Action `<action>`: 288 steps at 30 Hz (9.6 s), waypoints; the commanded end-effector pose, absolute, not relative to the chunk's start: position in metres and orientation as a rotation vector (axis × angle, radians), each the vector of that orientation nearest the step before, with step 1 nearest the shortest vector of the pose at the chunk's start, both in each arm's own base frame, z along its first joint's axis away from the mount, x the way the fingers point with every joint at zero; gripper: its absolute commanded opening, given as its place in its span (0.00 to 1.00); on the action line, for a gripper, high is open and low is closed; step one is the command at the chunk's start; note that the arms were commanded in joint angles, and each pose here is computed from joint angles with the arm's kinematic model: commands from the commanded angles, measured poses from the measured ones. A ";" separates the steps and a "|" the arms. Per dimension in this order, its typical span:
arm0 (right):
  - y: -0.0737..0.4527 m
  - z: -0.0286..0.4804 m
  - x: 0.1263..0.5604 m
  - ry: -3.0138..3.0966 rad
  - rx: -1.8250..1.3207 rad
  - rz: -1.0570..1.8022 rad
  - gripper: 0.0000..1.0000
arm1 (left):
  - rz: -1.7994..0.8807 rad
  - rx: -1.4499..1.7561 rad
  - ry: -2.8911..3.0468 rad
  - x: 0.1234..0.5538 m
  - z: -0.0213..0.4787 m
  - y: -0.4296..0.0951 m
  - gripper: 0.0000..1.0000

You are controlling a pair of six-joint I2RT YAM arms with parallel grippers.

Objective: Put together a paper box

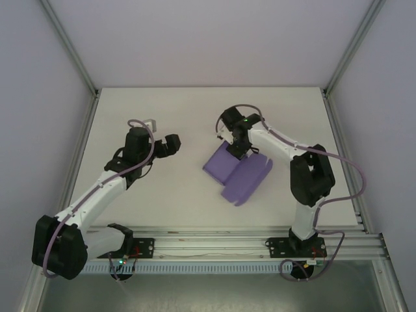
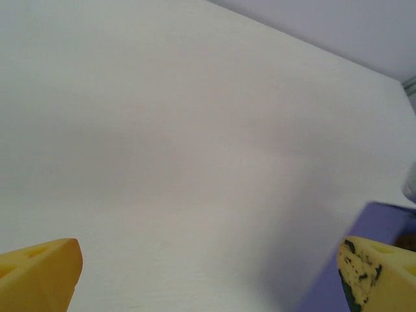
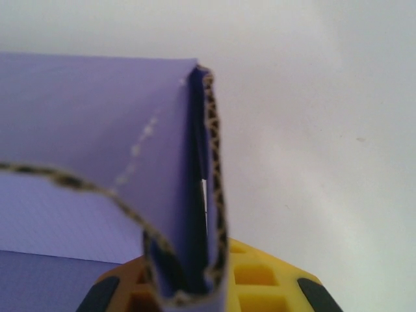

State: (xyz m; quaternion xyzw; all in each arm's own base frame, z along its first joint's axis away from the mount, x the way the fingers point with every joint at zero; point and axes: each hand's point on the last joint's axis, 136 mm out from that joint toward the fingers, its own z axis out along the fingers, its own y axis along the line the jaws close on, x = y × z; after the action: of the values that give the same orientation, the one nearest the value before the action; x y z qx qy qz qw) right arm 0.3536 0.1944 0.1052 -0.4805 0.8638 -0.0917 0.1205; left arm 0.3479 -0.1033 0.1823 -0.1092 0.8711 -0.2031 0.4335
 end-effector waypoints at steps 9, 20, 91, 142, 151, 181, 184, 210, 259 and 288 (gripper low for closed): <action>0.223 0.091 0.396 1.803 -2.298 -0.998 0.02 | -0.417 -0.363 2.197 0.333 0.159 -0.076 1.00; 0.291 0.049 0.400 1.536 -2.293 -0.740 0.23 | -0.394 -0.388 2.235 0.331 0.149 -0.071 1.00; 0.231 0.141 0.315 2.036 -1.727 0.297 0.00 | -0.615 0.546 2.284 0.382 0.142 -0.160 0.89; 0.240 0.191 0.442 2.149 -0.034 0.284 0.00 | -0.546 0.071 2.183 0.431 0.163 -0.208 0.00; 0.244 0.166 0.453 2.161 0.189 0.291 0.00 | -0.522 -0.007 2.225 0.437 0.132 -0.214 0.00; 0.220 0.075 0.394 2.180 -0.049 0.072 0.00 | -0.547 0.004 2.324 0.380 0.118 -0.197 0.55; 0.221 0.069 0.389 2.179 -0.092 0.056 0.00 | -0.511 -0.009 2.316 0.373 0.136 -0.186 0.89; 0.238 0.076 0.366 2.126 -0.160 0.033 0.21 | -0.780 -0.289 2.525 0.420 0.084 -0.188 0.85; 0.273 0.092 0.350 2.431 0.196 1.259 0.80 | -1.146 -0.424 2.434 0.377 0.007 -0.168 0.15; 0.228 0.130 0.359 2.546 1.137 1.443 0.48 | -0.443 0.930 1.822 0.339 0.187 -0.221 1.00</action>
State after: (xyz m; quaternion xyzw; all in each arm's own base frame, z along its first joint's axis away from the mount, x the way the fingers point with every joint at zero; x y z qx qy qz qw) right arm 0.3773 0.2330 0.1303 0.2825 0.8306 0.4698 0.0979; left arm 0.3645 -0.2163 0.2169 0.2178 0.7686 -0.3009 0.5208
